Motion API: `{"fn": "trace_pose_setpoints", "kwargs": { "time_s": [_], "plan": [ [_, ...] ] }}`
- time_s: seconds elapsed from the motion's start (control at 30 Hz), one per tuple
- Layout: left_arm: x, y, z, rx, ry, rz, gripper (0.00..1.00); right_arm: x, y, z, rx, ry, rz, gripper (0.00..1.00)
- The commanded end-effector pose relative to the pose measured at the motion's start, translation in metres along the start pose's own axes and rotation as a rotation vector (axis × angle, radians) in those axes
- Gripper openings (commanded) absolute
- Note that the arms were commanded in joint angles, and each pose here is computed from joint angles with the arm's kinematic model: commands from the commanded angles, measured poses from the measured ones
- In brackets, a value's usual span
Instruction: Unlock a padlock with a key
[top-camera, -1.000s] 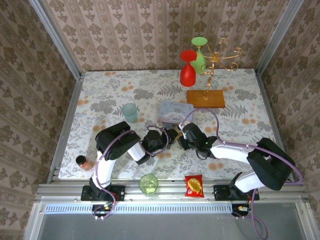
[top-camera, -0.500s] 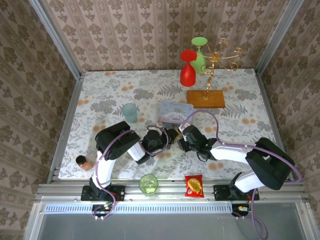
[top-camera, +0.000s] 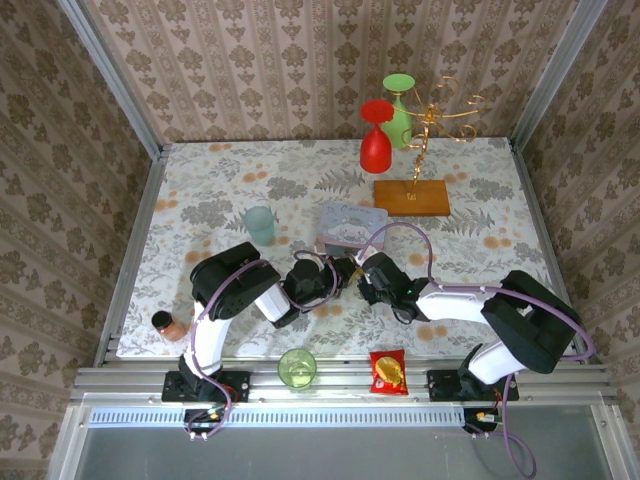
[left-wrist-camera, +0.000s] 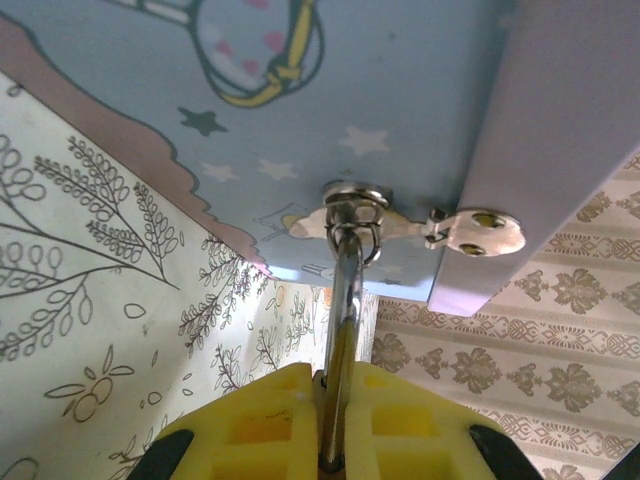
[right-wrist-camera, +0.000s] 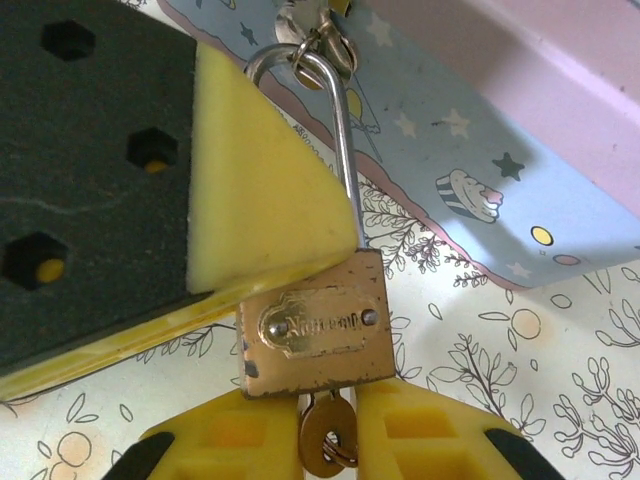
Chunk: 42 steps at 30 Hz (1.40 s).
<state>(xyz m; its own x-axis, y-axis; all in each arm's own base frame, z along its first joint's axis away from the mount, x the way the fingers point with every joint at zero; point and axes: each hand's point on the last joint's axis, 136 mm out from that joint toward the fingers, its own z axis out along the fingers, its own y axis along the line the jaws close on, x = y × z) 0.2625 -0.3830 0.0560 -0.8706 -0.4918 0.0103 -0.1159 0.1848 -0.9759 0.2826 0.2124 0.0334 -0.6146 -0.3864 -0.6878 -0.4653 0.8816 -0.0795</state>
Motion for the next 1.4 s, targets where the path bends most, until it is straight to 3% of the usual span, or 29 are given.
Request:
{"fn": "trace_pose_setpoints", "kwargs": {
  "time_s": [0.0, 0.07, 0.17, 0.27, 0.63, 0.9, 1.0, 1.2, 1.37],
  "plan": [
    [0.012, 0.006, -0.002, -0.029, 0.060, -0.024, 0.00, -0.019, 0.013, -0.004, -0.062, -0.086, -0.004, 0.14],
    [0.012, 0.007, -0.002, -0.032, 0.062, -0.014, 0.00, -0.018, 0.021, -0.007, -0.119, -0.091, 0.000, 0.12],
    [0.012, 0.009, -0.003, -0.035, 0.067, -0.007, 0.09, -0.017, 0.036, -0.011, -0.242, -0.084, 0.052, 0.11],
    [0.012, 0.012, -0.005, -0.044, 0.067, 0.008, 0.10, -0.012, 0.041, -0.013, -0.307, -0.072, 0.117, 0.09],
    [-0.005, 0.030, -0.021, -0.098, 0.024, 0.094, 0.24, 0.005, 0.031, -0.022, -0.428, -0.048, 0.375, 0.08],
    [-0.012, 0.044, -0.030, -0.232, 0.017, 0.243, 0.23, 0.008, 0.022, -0.025, -0.491, -0.045, 0.482, 0.08],
    [-0.011, 0.045, -0.029, -0.298, 0.045, 0.325, 0.11, 0.007, 0.024, -0.027, -0.518, -0.057, 0.509, 0.07],
    [-0.013, 0.050, -0.025, -0.318, 0.054, 0.354, 0.24, 0.004, 0.026, -0.029, -0.587, -0.046, 0.564, 0.09],
    [-0.020, 0.037, -0.025, -0.280, 0.016, 0.376, 0.23, 0.023, 0.017, -0.019, -0.498, 0.038, 0.564, 0.11]
  ]
}}
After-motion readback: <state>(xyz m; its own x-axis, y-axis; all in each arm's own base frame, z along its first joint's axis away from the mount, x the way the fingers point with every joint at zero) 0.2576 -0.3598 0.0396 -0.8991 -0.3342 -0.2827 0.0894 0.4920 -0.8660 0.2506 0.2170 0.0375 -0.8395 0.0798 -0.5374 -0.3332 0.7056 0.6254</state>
